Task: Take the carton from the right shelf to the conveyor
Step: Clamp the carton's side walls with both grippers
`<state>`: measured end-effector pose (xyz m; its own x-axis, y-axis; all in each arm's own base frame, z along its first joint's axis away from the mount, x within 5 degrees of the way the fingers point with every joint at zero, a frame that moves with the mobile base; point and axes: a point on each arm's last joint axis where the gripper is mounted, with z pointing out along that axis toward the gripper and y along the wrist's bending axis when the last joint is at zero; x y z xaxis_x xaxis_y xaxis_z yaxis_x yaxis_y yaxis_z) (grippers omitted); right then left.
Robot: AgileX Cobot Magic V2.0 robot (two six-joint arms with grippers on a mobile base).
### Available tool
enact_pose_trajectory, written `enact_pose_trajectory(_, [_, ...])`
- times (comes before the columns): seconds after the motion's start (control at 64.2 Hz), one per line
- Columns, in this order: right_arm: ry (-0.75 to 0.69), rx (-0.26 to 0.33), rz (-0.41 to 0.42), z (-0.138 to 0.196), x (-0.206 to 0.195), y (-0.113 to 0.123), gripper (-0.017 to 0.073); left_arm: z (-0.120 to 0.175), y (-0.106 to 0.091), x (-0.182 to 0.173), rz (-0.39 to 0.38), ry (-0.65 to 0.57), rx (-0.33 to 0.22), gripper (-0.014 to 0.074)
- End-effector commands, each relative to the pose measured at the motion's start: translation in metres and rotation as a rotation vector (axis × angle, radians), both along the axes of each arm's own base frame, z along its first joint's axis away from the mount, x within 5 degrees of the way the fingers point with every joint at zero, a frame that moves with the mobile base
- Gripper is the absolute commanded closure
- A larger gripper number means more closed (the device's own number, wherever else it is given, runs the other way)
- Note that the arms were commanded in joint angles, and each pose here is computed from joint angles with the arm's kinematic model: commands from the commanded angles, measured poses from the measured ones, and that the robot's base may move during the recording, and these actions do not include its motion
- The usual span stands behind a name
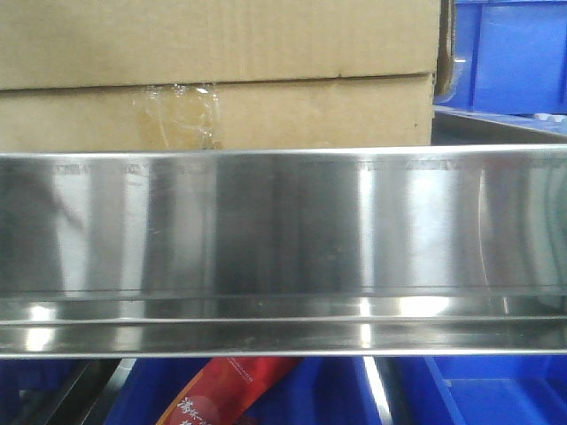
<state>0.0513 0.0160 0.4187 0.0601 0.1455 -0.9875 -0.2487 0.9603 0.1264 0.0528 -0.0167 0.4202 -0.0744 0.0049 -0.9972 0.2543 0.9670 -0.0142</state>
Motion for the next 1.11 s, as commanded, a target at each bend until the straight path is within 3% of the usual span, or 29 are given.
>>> enact_pose_trajectory(0.0, [0.022,0.015,0.085,0.014,0.007,0.007,-0.001,0.012,-0.009,0.011,-0.097,0.046,0.012,0.0054])
enact_pose_trajectory(0.125, [0.071,0.0,0.213,0.036,0.026,0.022,-0.001,0.035,-0.023,0.035,-0.178,0.099,0.028,0.0054])
enact_pose_trajectory(0.296, [0.186,-0.054,0.353,0.066,0.061,0.053,-0.001,0.064,-0.04,0.073,-0.212,0.235,0.076,0.0054])
enact_pose_trajectory(0.374, [0.249,-0.086,0.389,0.075,0.08,0.067,-0.001,0.072,-0.046,0.094,-0.205,0.288,0.09,0.0054])
enact_pose_trajectory(0.451, [0.341,-0.127,0.408,0.081,0.106,0.082,-0.001,0.08,-0.049,0.114,-0.143,0.347,0.068,0.0054])
enact_pose_trajectory(0.623, [0.533,-0.189,0.347,0.091,0.152,0.1,-0.001,0.085,-0.044,0.153,0.07,0.484,0.056,0.0054])
enact_pose_trajectory(0.763, [0.676,-0.258,0.243,0.087,0.188,0.108,-0.001,0.082,-0.049,0.181,0.12,0.54,0.038,0.0054])
enact_pose_trajectory(1.089, [0.781,-0.294,0.238,0.059,0.243,0.136,-0.001,0.054,-0.035,0.239,0.241,0.68,0.046,0.0054])
